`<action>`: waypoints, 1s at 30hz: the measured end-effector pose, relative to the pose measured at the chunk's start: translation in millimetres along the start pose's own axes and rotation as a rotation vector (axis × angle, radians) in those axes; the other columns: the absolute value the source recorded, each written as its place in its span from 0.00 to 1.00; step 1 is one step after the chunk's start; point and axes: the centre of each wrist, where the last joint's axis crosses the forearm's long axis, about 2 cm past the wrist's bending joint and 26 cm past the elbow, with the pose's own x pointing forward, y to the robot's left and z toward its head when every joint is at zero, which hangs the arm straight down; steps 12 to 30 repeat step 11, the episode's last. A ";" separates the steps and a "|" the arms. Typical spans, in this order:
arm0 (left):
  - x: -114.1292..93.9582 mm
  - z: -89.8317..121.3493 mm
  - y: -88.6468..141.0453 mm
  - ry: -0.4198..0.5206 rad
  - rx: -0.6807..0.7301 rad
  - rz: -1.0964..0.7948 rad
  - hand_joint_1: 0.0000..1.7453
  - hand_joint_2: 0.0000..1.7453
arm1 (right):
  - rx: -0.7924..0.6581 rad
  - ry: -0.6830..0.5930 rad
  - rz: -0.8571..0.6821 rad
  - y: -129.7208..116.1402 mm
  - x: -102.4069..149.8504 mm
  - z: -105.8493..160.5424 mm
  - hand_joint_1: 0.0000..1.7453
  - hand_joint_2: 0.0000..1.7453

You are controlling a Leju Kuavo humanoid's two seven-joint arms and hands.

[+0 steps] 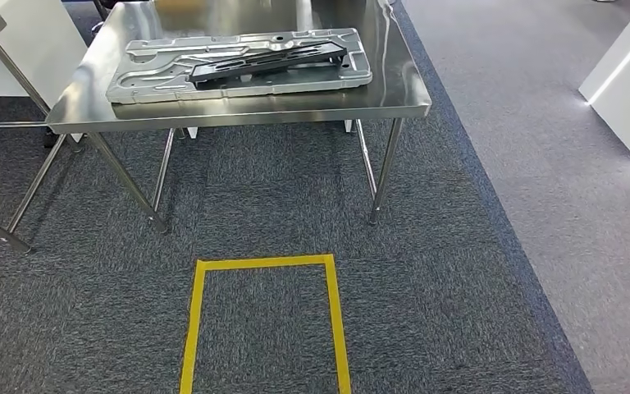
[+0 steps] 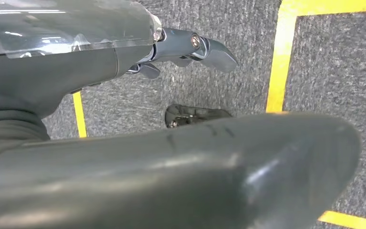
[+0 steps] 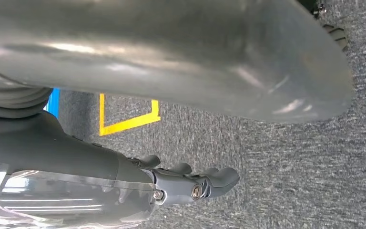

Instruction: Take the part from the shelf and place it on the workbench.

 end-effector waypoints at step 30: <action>0.9 -0.2 0.4 0.002 0.004 -0.004 0.00 0.00 | 0.001 0.005 0.000 1.4 -1.4 0.3 0.00 1.00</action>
